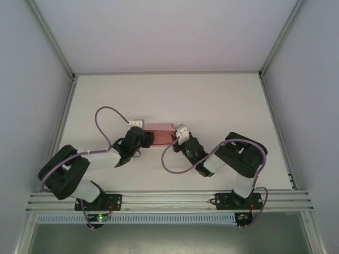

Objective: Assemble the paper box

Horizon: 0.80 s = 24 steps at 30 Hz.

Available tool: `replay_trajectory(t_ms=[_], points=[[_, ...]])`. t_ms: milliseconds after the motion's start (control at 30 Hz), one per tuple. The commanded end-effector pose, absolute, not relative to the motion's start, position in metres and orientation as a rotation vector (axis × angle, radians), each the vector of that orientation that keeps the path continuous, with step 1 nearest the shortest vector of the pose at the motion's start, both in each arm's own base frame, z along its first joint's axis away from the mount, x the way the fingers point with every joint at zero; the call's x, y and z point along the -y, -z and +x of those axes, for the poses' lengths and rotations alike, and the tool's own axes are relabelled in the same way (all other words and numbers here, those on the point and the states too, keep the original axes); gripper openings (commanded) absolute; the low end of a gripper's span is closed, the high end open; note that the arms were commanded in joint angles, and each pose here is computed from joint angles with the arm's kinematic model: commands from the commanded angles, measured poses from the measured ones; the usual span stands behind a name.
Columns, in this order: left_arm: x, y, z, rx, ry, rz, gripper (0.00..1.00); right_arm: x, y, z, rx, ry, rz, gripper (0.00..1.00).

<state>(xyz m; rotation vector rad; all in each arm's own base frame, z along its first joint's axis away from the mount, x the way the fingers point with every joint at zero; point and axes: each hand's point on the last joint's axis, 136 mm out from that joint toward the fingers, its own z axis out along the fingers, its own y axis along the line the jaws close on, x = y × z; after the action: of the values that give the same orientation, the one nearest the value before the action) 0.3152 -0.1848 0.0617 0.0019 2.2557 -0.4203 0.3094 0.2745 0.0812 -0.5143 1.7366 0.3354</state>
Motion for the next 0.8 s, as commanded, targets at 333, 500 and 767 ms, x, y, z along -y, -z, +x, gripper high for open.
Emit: replay_trajectory(t_ms=[333, 500, 767], points=[[0.098, -0.121, 0.235, -2.352, 0.259, -0.361, 1.0, -0.262, -0.029, 0.298, -1.919, -0.152, -0.669, 0.0], [0.109, -0.162, 0.239, -2.25, 0.465, -0.505, 1.0, -0.264, -0.029, 0.297, -1.924, -0.136, -0.696, 0.0], [0.148, -0.167, 0.294, -2.335, 0.642, -0.588, 1.0, -0.268, -0.029, 0.294, -1.925, -0.133, -0.74, 0.0]])
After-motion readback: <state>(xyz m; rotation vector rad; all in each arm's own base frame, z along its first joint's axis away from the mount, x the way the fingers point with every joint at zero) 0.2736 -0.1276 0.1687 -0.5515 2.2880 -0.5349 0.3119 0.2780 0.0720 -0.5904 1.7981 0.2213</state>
